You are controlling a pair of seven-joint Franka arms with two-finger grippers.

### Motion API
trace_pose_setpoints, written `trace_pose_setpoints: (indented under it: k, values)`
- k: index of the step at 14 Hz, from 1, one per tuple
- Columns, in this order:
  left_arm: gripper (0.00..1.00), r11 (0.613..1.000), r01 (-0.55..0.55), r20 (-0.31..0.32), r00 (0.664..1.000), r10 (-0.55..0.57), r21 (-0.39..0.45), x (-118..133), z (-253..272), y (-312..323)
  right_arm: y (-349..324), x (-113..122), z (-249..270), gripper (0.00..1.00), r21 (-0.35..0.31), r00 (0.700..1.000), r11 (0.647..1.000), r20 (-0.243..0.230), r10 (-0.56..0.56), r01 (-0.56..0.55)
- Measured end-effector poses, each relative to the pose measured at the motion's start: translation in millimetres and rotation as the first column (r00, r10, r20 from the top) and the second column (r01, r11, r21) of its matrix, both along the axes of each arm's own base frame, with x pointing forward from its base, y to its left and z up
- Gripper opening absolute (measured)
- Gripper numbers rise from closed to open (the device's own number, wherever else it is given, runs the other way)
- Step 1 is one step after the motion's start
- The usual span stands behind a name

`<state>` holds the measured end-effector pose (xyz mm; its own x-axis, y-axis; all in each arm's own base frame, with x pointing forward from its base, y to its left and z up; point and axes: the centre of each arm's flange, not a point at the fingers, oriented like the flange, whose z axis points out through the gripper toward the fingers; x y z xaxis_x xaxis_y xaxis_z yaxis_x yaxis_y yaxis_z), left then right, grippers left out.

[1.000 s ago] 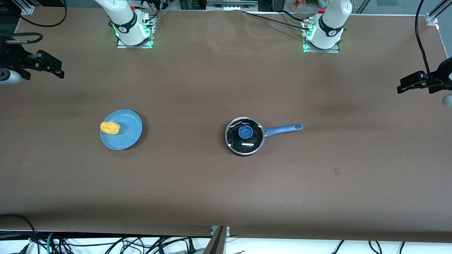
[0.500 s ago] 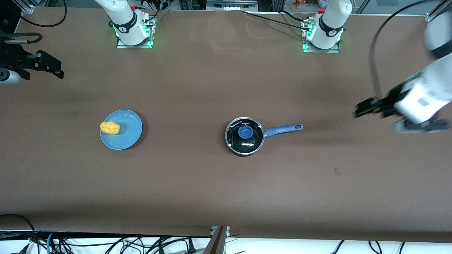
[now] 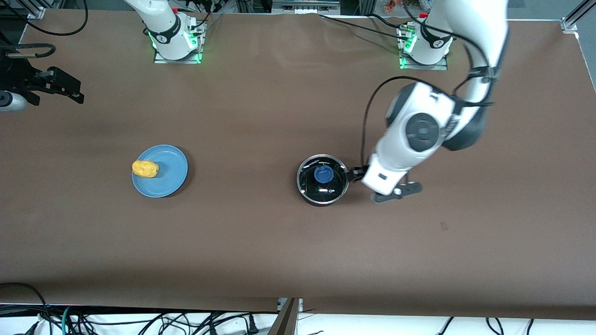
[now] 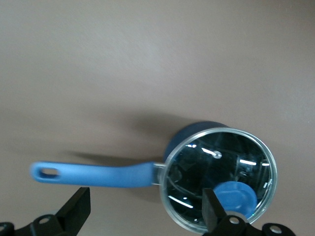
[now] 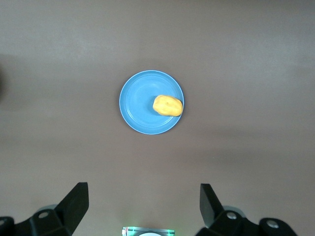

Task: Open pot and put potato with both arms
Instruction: 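Grasp the lid knob with the left gripper while the right gripper reaches the potato, then lift the glass lid with the left gripper while the right gripper grasps the potato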

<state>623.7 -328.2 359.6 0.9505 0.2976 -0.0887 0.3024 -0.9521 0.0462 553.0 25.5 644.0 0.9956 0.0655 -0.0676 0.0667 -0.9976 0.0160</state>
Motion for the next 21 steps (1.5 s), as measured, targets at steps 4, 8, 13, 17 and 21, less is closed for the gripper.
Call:
trace_pose_setpoints:
  k: [4,8,13,17,21]
  values:
    - [1.0,0.999,-0.018,0.021,1.0,0.017,0.034,-14.2,-24.8,-75.4,-0.1,1.2,-2.2,1.0,-0.002,1.0,1.0,-0.004,0.0,0.0]
    - [1.0,0.998,0.011,0.04,0.999,-0.013,0.059,-21.8,-53.3,-104.4,-5.6,24.9,-54.9,1.0,-0.026,0.994,1.0,-0.106,-0.005,0.003]
    - [1.0,0.997,0.027,0.059,0.998,-0.031,0.068,-22.1,-70.0,-110.6,-26.0,55.8,-134.4,1.0,-0.038,0.974,0.999,-0.228,-0.015,0.007]
    - [0.79,0.997,0.031,0.062,0.997,-0.036,0.068,-21.9,-68.9,-111.4,-44.2,100.1,-264.6,1.0,-0.036,0.968,0.999,-0.245,-0.046,0.038]
    - [0.66,0.997,0.034,0.057,0.998,-0.038,0.073,-23.3,-69.9,-111.5,-39.9,103.5,-369.1,1.0,-0.04,0.924,0.963,-0.273,-0.268,0.267]
